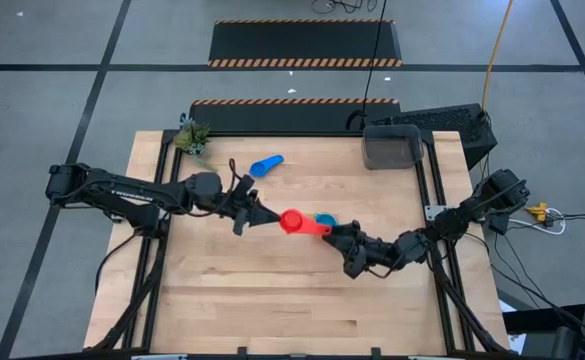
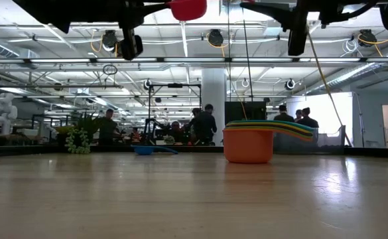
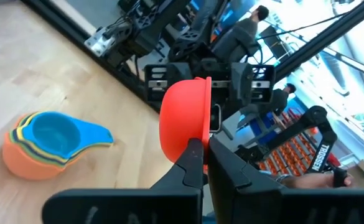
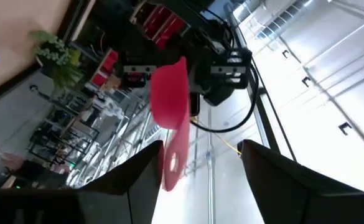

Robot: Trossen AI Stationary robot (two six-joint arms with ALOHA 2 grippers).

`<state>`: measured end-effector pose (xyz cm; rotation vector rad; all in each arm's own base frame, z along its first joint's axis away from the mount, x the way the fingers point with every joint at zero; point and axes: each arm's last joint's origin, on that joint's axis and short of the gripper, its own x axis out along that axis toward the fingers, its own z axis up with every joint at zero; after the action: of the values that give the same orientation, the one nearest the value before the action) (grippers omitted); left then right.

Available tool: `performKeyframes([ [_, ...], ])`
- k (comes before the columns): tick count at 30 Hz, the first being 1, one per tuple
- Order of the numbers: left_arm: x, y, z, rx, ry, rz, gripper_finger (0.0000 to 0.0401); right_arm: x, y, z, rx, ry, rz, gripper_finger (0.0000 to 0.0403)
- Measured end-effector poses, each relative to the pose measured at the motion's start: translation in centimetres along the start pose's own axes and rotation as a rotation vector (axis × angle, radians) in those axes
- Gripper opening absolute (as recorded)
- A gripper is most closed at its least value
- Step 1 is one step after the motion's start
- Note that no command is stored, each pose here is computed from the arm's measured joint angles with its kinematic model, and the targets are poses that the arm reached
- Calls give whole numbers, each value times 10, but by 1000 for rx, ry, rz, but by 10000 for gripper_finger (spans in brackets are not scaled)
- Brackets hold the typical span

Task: Nest measuring cups in basket
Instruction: Stack the light red measuring cup on top of the light blue measuring cup

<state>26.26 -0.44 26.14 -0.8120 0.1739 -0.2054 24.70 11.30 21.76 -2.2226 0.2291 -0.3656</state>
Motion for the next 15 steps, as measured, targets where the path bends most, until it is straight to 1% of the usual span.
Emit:
performKeyframes([
  [5,0,-1,1,29,-11,-11,6,1,0,-1,-11,1,-7,210],
  [11,0,-1,1,33,-12,-12,9,1,0,-1,-35,-13,-23,208],
  [15,0,-1,1,32,-11,-12,5,1,1,0,-46,-18,-19,183],
])
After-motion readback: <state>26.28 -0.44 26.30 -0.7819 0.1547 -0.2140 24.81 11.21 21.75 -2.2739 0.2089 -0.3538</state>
